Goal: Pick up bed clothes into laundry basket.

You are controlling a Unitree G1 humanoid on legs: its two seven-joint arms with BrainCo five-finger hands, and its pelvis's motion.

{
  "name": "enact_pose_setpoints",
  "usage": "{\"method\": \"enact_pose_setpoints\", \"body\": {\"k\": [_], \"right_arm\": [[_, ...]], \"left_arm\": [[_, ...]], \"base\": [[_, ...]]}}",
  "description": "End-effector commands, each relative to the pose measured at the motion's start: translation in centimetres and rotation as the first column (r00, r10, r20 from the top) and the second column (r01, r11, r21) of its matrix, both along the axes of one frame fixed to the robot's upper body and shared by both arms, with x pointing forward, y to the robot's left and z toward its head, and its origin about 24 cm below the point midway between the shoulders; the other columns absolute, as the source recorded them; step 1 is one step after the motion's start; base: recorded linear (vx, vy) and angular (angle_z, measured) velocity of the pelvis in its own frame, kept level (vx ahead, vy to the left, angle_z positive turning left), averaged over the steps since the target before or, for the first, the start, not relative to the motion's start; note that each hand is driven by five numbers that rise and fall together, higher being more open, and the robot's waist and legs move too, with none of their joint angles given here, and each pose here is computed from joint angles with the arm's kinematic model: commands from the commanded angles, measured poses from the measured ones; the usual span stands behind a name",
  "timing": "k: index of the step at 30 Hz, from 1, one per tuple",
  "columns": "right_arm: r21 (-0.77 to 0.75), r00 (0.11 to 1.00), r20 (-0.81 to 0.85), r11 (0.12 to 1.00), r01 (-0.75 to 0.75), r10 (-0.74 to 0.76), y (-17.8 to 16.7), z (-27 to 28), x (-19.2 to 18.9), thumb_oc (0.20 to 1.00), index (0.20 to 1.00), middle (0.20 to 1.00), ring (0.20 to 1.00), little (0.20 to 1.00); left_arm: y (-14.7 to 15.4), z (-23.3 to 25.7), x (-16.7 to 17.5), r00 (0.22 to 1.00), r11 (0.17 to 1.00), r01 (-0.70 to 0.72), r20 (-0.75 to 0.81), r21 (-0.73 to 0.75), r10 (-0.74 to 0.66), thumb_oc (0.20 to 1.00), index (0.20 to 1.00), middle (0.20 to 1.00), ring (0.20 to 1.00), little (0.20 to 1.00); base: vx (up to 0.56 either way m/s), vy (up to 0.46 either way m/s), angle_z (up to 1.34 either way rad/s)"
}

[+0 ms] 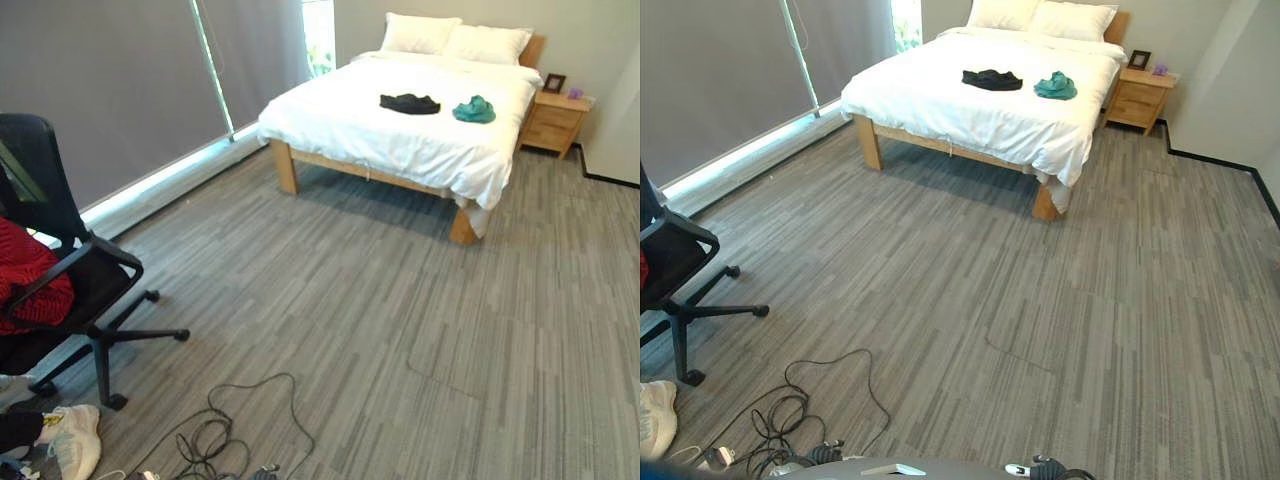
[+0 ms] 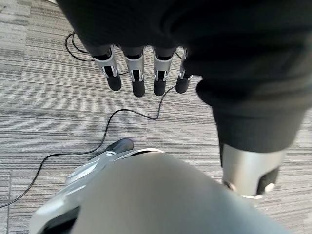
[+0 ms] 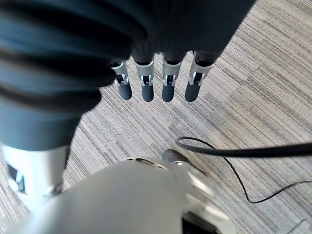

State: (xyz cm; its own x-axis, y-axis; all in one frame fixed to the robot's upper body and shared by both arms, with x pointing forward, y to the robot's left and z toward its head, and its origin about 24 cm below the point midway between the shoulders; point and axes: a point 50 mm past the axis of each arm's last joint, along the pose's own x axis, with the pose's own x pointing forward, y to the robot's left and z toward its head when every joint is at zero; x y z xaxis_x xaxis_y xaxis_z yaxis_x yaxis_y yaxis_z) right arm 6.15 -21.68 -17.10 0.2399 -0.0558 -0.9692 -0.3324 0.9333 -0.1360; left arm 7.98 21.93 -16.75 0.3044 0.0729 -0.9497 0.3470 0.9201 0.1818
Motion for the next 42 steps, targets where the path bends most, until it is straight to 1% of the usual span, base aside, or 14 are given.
{"method": "enact_pose_setpoints", "body": {"k": [1, 11, 15, 16, 19, 23, 29, 31, 32, 33, 35, 38, 40, 42], "right_arm": [[0.012, 0.997, -0.045, 0.998, -0.069, 0.070, 0.4, -0.1, -0.3, 1.000, 1.000, 1.000, 1.000, 1.000], [-0.009, 0.995, -0.091, 0.999, -0.042, 0.041, -0.4, -0.2, -1.3, 1.000, 1.000, 1.000, 1.000, 1.000], [0.023, 0.977, -0.026, 0.977, 0.214, -0.213, -1.2, 0.1, -0.7, 1.000, 1.000, 1.000, 1.000, 1.000], [0.059, 0.929, 0.069, 0.931, 0.361, -0.365, -2.1, 0.6, 0.9, 1.000, 1.000, 1.000, 1.000, 1.000], [0.105, 0.867, 0.200, 0.890, 0.445, -0.457, -3.2, 1.5, 3.6, 1.000, 1.000, 1.000, 1.000, 1.000], [0.248, 0.738, 0.468, 0.873, 0.419, -0.487, -3.8, 4.6, 9.4, 1.000, 1.000, 1.000, 1.000, 1.000], [0.426, 0.507, 0.670, 0.841, 0.334, -0.541, -4.0, 9.8, 13.2, 1.000, 1.000, 1.000, 1.000, 1.000], [0.435, 0.491, 0.677, 0.836, 0.333, -0.548, -4.0, 10.0, 13.0, 1.000, 1.000, 1.000, 1.000, 1.000], [0.579, 0.404, 0.622, 0.742, 0.338, -0.670, -3.1, 10.9, 13.9, 1.000, 1.000, 1.000, 1.000, 1.000], [0.580, 0.404, 0.622, 0.741, 0.339, -0.671, -3.1, 10.9, 13.9, 1.000, 1.000, 1.000, 1.000, 1.000], [0.780, 0.314, 0.453, 0.542, 0.314, -0.834, -1.5, 11.2, 13.4, 1.000, 1.000, 1.000, 1.000, 1.000], [0.735, 0.350, 0.533, 0.627, 0.259, -0.770, -0.3, 12.0, 13.6, 1.000, 1.000, 1.000, 1.000, 1.000], [0.756, 0.341, 0.540, 0.622, 0.205, -0.769, 0.6, 13.0, 14.0, 1.000, 1.000, 1.000, 1.000, 1.000], [0.733, 0.349, 0.559, 0.646, 0.216, -0.752, 0.4, 12.8, 13.6, 1.000, 1.000, 1.000, 1.000, 1.000]], "left_arm": [[-0.6, 0.1, 1.2, 0.998, 0.998, 0.055, 0.014, -0.010, -0.054, 1.000, 1.000, 1.000, 1.000, 1.000], [-1.5, 0.0, 1.5, 0.995, 0.996, 0.094, 0.035, -0.011, -0.093, 1.000, 1.000, 1.000, 1.000, 1.000], [-0.9, -0.3, -0.3, 0.992, 0.992, -0.123, -0.029, -0.039, 0.122, 1.000, 1.000, 1.000, 1.000, 1.000], [0.0, 0.2, 1.3, 0.969, 0.970, -0.240, 0.043, -0.046, 0.242, 1.000, 1.000, 1.000, 1.000, 1.000], [0.5, 1.4, 5.0, 0.919, 0.940, -0.327, 0.201, -0.096, 0.340, 1.000, 1.000, 1.000, 1.000, 1.000], [-0.2, 5.1, 11.7, 0.800, 0.939, -0.263, 0.494, -0.222, 0.341, 1.000, 1.000, 1.000, 1.000, 1.000], [-1.9, 10.7, 15.1, 0.598, 0.886, -0.123, 0.679, -0.447, 0.425, 1.000, 1.000, 1.000, 1.000, 1.000], [-1.9, 11.0, 14.9, 0.591, 0.874, -0.110, 0.676, -0.472, 0.440, 1.000, 1.000, 1.000, 1.000, 1.000], [-2.3, 11.5, 14.7, 0.585, 0.837, -0.104, 0.647, -0.538, 0.489, 1.000, 1.000, 1.000, 1.000, 1.000], [-2.3, 11.5, 14.7, 0.586, 0.837, -0.104, 0.647, -0.538, 0.489, 1.000, 1.000, 1.000, 1.000, 1.000], [-3.3, 12.3, 14.2, 0.587, 0.763, -0.071, 0.591, -0.643, 0.553, 1.000, 1.000, 1.000, 1.000, 1.000], [-4.1, 12.3, 14.0, 0.558, 0.726, -0.090, 0.569, -0.682, 0.604, 1.000, 1.000, 1.000, 1.000, 1.000], [-4.7, 11.6, 13.5, 0.532, 0.577, -0.166, 0.420, -0.800, 0.735, 1.000, 1.000, 1.000, 1.000, 1.000], [-5.1, 11.3, 13.1, 0.506, 0.518, -0.196, 0.366, -0.833, 0.781, 1.000, 1.000, 1.000, 1.000, 1.000]], "base": [[0.00, 0.000, 0.00], [0.00, 0.000, 0.00], [0.04, 0.006, -0.01], [0.04, 0.011, -0.01], [-0.01, 0.006, -0.02], [-0.03, 0.015, -0.06], [-0.01, 0.007, -0.05], [0.00, 0.000, 0.00], [0.00, 0.000, 0.00], [0.02, 0.002, -0.04], [0.00, 0.000, 0.00], [0.00, 0.000, 0.00], [0.00, 0.001, -0.02], [0.01, -0.003, -0.05]]}}
